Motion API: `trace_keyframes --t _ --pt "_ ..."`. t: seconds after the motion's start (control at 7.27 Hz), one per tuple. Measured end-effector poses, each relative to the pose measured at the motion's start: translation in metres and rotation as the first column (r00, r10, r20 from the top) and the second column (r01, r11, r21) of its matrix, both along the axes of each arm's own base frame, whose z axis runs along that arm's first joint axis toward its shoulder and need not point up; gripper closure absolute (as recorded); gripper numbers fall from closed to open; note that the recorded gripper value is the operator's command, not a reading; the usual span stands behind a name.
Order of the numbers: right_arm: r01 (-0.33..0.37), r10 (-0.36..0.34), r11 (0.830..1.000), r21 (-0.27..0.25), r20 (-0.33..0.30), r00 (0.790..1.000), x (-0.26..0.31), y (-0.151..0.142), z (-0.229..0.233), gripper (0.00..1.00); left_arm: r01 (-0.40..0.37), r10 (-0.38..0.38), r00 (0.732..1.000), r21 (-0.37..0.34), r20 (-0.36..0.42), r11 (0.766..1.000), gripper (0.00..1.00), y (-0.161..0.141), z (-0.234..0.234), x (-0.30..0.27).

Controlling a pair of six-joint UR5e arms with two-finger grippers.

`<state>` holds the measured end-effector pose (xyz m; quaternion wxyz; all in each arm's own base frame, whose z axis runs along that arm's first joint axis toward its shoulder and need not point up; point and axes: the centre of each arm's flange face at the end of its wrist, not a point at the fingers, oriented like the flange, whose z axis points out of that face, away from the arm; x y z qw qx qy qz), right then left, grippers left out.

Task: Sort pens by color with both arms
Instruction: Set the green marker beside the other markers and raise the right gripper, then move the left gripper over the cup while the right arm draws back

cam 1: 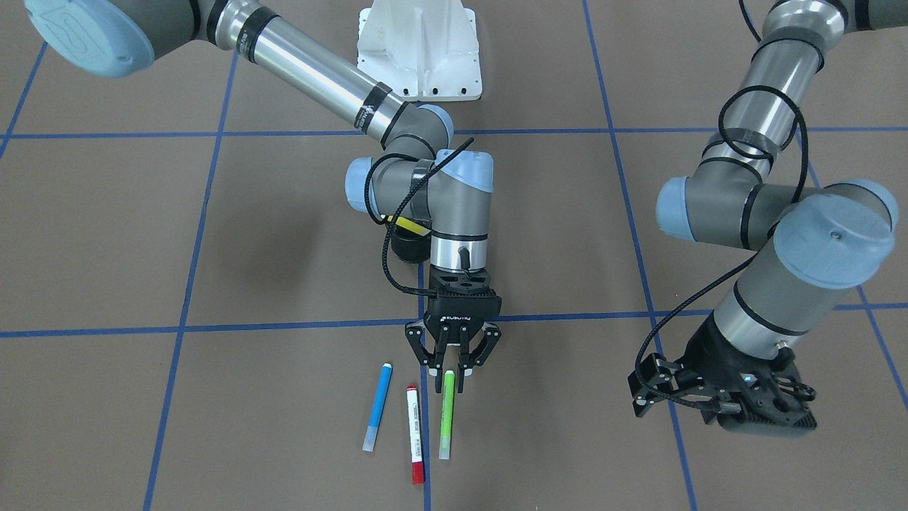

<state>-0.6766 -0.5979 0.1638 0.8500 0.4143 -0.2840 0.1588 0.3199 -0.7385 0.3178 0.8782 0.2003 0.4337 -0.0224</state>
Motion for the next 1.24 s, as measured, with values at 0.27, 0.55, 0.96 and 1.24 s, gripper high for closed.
trace_keyframes --t 0.27,0.55,0.96,1.24 --pt "0.056 -0.056 0.998 0.006 -0.004 0.998 0.009 -0.006 -0.012 0.0 0.0 0.0 1.0 -0.001 0.001 1.0 0.0 0.0 0.0 0.0" --pt "0.206 -0.203 0.978 -0.02 0.087 0.975 0.068 -0.047 -0.035 0.0 -0.005 0.005 1.0 -0.003 -0.005 1.0 0.0 0.0 -0.007 0.003" --pt "0.401 -0.371 0.913 -0.075 0.255 0.893 0.207 -0.097 -0.008 0.0 -0.043 0.043 0.999 -0.082 -0.008 0.996 0.0 0.01 -0.065 0.006" --pt "0.512 -0.421 0.833 -0.209 0.361 0.832 0.305 -0.106 0.023 0.0 -0.052 0.058 0.998 -0.171 0.035 0.984 0.0 0.037 -0.145 0.009"
